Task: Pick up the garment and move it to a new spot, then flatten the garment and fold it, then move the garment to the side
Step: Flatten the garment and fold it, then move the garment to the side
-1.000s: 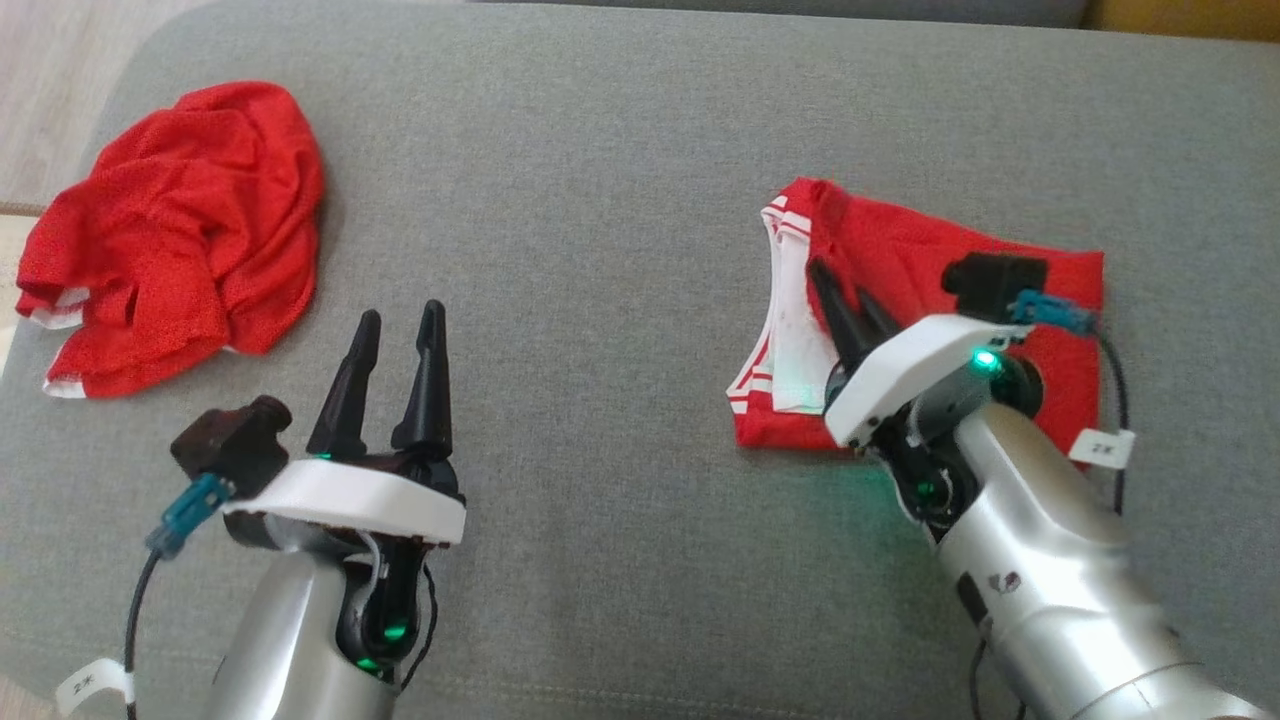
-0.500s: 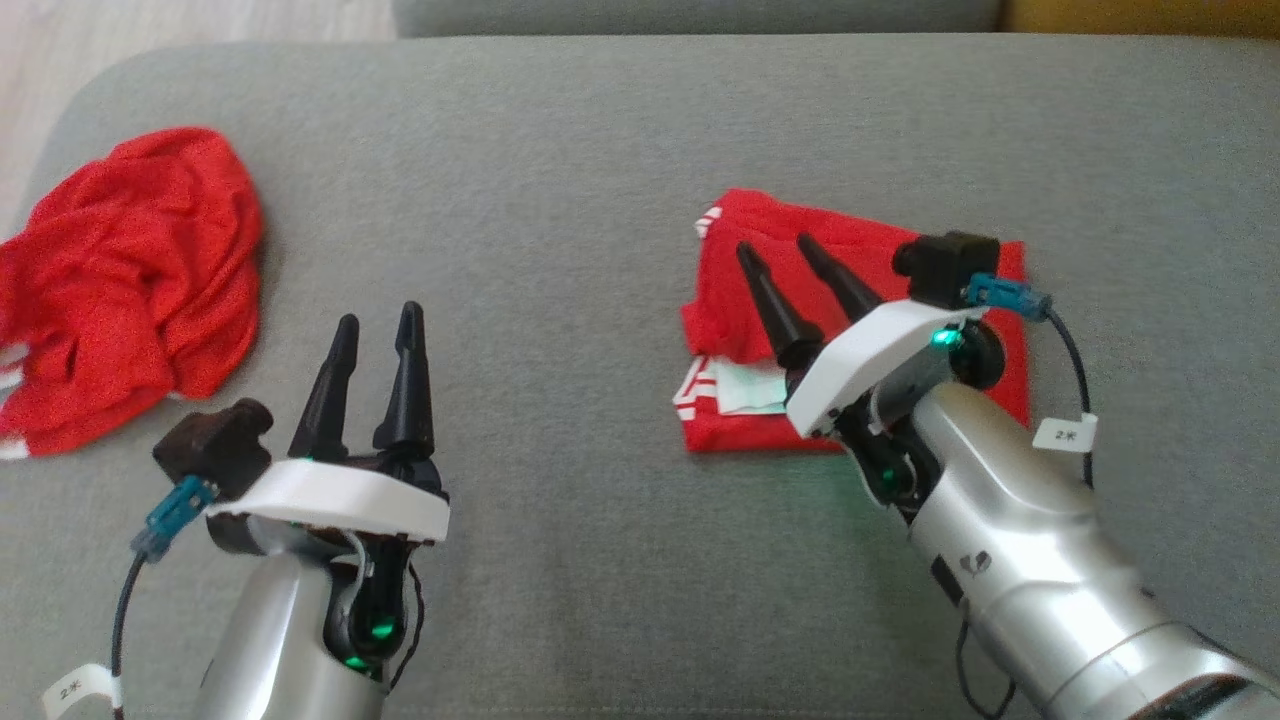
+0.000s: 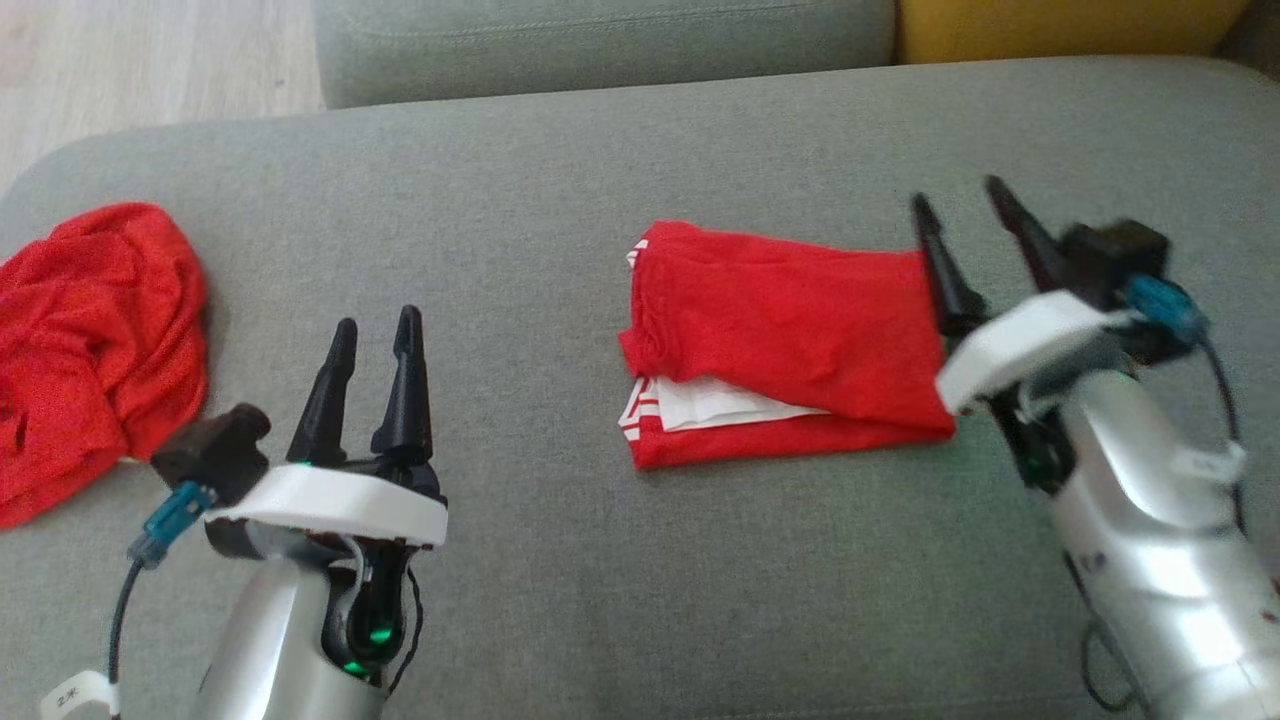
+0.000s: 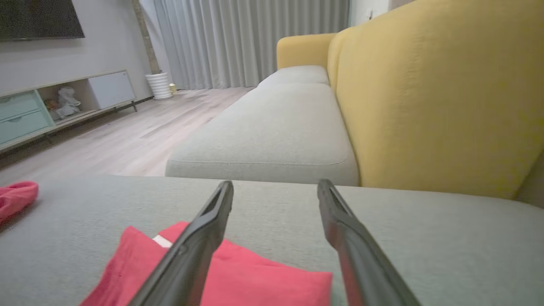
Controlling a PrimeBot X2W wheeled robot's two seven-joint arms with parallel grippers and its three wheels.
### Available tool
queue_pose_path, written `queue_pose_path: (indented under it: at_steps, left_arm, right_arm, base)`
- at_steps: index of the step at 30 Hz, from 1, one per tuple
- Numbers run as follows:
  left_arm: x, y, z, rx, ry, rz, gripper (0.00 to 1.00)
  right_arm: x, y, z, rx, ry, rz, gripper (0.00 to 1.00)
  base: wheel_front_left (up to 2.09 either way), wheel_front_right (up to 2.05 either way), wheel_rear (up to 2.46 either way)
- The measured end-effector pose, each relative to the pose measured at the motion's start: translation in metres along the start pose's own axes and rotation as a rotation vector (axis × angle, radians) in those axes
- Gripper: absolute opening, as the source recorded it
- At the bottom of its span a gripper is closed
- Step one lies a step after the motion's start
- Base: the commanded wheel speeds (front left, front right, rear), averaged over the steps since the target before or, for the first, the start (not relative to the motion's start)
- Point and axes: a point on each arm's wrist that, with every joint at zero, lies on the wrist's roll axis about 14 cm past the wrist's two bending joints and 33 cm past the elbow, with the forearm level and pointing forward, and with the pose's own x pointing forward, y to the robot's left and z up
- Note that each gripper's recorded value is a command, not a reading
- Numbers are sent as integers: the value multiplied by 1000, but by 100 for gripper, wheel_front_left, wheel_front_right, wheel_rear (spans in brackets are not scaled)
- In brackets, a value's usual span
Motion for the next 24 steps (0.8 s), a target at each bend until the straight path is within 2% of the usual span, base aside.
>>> queue_pose_path:
  at_steps: [4, 10, 17, 24]
  left_arm:
    - [2, -7, 2, -2, -8, -21, 100]
    - [-1, -13, -2, 18, 4, -41, 100]
    - [-6, -12, -12, 60, 31, -35, 100]
    - [-8, -8, -16, 80, 44, -25, 100]
  right_arm:
    - [-25, -30, -1, -10, -46, -89, 100]
    - [-67, -58, 0, -2, -119, -208, 100]
    - [-103, -58, -13, 31, -141, -290, 100]
    - [-105, -55, -15, 25, -141, -293, 100]
  base:
    - [0, 0, 0]
    - [0, 0, 0]
    - [0, 0, 0]
    - [0, 0, 0]
